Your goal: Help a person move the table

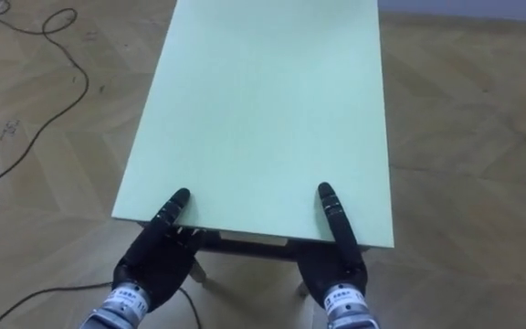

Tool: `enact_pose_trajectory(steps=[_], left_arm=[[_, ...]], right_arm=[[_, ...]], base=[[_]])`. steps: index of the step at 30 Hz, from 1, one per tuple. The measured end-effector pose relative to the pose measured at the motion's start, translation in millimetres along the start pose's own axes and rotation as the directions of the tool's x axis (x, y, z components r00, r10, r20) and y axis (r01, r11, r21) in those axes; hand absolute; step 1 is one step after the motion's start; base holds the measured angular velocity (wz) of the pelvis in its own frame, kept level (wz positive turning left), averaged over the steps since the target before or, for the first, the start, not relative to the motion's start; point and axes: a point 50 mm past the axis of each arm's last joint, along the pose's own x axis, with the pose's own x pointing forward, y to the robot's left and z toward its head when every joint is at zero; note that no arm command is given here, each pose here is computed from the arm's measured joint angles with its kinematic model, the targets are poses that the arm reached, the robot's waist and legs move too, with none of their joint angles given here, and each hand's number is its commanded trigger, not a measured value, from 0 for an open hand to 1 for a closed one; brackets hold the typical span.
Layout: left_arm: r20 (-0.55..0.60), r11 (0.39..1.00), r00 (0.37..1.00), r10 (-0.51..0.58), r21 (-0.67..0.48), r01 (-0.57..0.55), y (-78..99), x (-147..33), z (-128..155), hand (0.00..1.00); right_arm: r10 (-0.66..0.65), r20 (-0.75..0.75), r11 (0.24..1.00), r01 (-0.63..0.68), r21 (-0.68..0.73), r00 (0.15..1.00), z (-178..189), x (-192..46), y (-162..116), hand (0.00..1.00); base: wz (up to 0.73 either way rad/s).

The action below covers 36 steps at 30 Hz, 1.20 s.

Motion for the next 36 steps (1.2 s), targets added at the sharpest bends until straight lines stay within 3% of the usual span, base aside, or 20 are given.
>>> enact_pose_trajectory(steps=[4,12,22,36], left_arm=[[-0.012,0.998,0.999,0.035,-0.052,-0.036,10.2,-6.2,-8,1.0],[-0.014,0.998,1.0,0.025,-0.056,-0.026,3.9,-1.9,-11,1.0],[0.026,0.997,0.999,0.046,-0.063,-0.044,7.9,-5.3,-9,1.0],[0.037,0.997,0.998,0.059,-0.055,-0.057,8.0,-4.4,-11,1.0]], right_arm=[[-0.013,-0.026,0.999,0.011,-0.049,1.0,2,0,-1,1.0],[0.007,0.001,0.998,-0.007,-0.059,1.0,8,0,4,1.0],[0.012,-0.011,0.997,-0.013,-0.07,1.0,-2,2,7,1.0],[-0.014,-0.001,0.999,0.013,-0.05,1.0,-8,-2,3,1.0]], base=[[-0.15],[0.22],[-0.2],[0.15]])
